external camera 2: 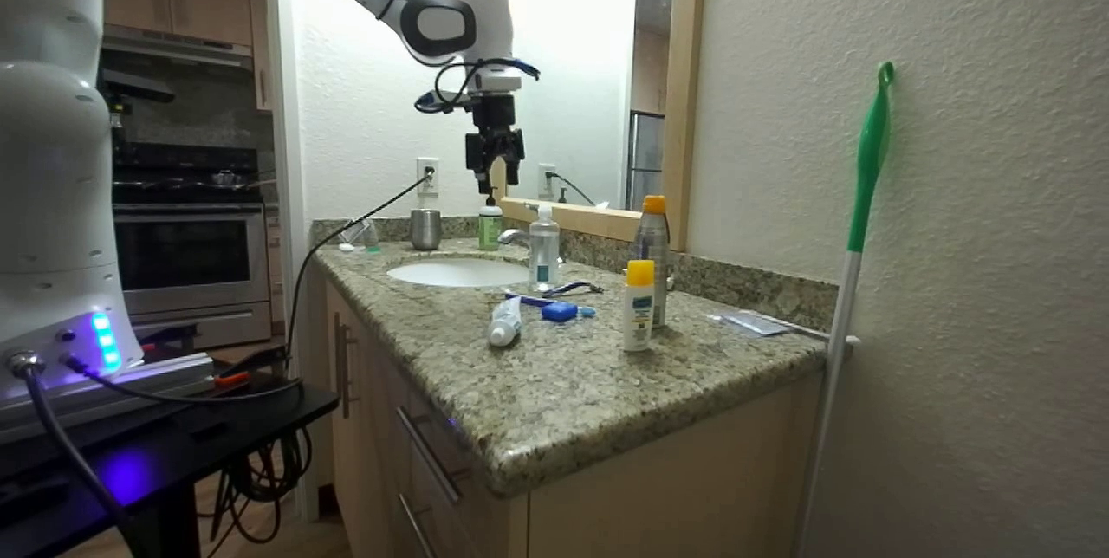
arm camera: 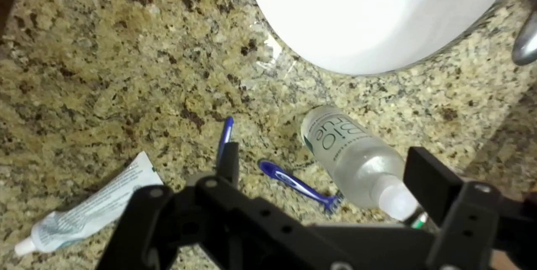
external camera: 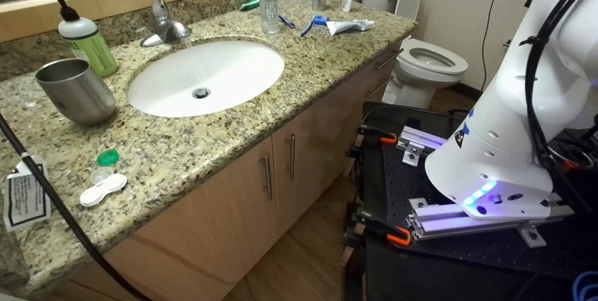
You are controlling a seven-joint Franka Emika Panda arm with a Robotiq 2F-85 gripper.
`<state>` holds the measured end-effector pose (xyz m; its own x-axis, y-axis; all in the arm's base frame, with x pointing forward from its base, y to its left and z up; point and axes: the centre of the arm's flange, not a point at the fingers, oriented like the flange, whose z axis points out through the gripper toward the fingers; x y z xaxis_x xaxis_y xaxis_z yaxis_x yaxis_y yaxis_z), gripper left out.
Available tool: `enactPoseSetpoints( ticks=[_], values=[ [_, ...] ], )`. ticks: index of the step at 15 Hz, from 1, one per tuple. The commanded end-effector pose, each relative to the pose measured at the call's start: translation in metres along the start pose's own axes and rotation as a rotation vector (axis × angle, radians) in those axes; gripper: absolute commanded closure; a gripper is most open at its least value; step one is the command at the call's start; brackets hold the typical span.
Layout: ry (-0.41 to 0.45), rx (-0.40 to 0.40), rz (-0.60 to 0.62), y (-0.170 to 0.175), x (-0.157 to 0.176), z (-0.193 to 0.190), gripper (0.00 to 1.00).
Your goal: Open the tap,wet the toothbrush then close the tap
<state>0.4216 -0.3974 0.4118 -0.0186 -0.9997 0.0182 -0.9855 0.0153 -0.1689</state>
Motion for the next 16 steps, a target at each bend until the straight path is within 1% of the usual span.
enactPoseSetpoints(
  ticks=[1, 2, 4, 6, 7, 8, 11, 14, 15, 16],
  values=[
    [-0.025, -0.124, 0.055, -0.030, 0.035, 0.039, 0.00],
    [-0.016, -0.069, 0.025, -0.009, 0.012, 0.030, 0.00],
    [-0.010, -0.109, 0.041, -0.016, 0.021, 0.048, 0.00],
    [-0.009, -0.119, 0.044, -0.020, 0.024, 0.051, 0.00],
    [-0.023, -0.130, 0.056, -0.018, 0.029, 0.060, 0.00],
    [-0.042, -0.144, 0.073, -0.012, 0.035, 0.073, 0.00],
    [-0.082, -0.199, 0.095, 0.003, 0.040, 0.106, 0.00],
    [-0.089, -0.267, 0.120, 0.017, 0.043, 0.136, 0.00],
    [-0.079, -0.293, 0.126, 0.019, 0.043, 0.145, 0.00],
    [-0.068, -0.260, 0.108, 0.018, 0.041, 0.131, 0.00]
  ],
)
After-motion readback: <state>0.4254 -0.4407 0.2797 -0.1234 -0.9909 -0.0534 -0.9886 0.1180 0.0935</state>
